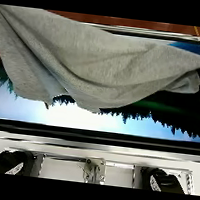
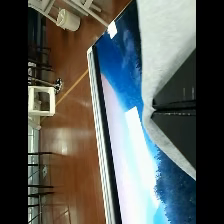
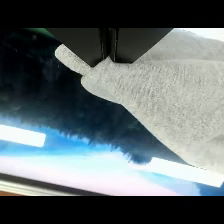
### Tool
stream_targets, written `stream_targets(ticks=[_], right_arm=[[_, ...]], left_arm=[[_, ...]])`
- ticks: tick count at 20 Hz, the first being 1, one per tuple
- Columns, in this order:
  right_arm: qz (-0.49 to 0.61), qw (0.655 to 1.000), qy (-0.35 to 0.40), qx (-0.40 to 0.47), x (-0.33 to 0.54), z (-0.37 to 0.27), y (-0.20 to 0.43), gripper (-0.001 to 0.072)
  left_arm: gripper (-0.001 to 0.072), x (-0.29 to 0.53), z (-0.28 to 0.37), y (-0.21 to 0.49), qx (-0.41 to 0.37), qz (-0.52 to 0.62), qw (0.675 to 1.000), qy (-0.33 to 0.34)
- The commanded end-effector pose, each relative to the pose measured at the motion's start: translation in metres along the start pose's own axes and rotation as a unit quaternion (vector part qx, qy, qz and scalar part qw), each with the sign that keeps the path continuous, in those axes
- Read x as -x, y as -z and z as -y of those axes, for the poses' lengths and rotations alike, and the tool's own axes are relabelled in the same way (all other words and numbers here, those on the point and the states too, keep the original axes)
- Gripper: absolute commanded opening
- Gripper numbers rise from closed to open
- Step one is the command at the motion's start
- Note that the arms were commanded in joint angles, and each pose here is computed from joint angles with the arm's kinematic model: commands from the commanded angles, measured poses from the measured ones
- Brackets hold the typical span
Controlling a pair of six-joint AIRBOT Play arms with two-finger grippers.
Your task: Fold the shirts.
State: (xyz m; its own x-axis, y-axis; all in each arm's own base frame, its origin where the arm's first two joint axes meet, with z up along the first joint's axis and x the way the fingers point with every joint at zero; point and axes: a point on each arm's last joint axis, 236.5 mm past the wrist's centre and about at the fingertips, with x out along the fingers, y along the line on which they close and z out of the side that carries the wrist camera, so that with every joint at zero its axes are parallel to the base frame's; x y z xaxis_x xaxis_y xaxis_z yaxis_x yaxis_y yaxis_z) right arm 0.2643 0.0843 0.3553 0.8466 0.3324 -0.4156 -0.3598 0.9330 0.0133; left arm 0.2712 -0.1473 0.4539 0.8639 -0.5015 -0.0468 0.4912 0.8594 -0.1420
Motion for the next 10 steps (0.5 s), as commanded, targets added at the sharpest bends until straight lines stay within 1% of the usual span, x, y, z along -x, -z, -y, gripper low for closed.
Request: stream_targets(ticks=[1, 3, 5, 7, 10], right_arm=[[-0.059, 0.998, -0.008, -0.037, 0.017, -0.009, 0.031, 0.006], [-0.115, 0.992, -0.012, -0.059, 0.012, -0.01, 0.053, 0.0059], [-0.19, 0.978, -0.016, -0.082, 0.0, -0.01, 0.081, 0.0059], [-0.273, 0.957, -0.02, -0.095, -0.018, -0.006, 0.113, 0.0059], [-0.366, 0.924, -0.011, -0.11, -0.054, 0.008, 0.156, 0.006]], left_arm=[[0.0036, 0.009, -0.008, -0.007, -0.021, 0.006, 1.0, -0.021], [0.0037, 0.001, -0.024, -0.002, -0.04, -0.003, 0.998, -0.05], [0.0037, -0.016, -0.034, 0.009, -0.05, -0.023, 0.996, -0.067], [0.0037, -0.044, -0.043, 0.031, -0.052, -0.062, 0.994, -0.075], [0.0037, -0.098, -0.058, 0.081, -0.049, -0.132, 0.987, -0.082]])
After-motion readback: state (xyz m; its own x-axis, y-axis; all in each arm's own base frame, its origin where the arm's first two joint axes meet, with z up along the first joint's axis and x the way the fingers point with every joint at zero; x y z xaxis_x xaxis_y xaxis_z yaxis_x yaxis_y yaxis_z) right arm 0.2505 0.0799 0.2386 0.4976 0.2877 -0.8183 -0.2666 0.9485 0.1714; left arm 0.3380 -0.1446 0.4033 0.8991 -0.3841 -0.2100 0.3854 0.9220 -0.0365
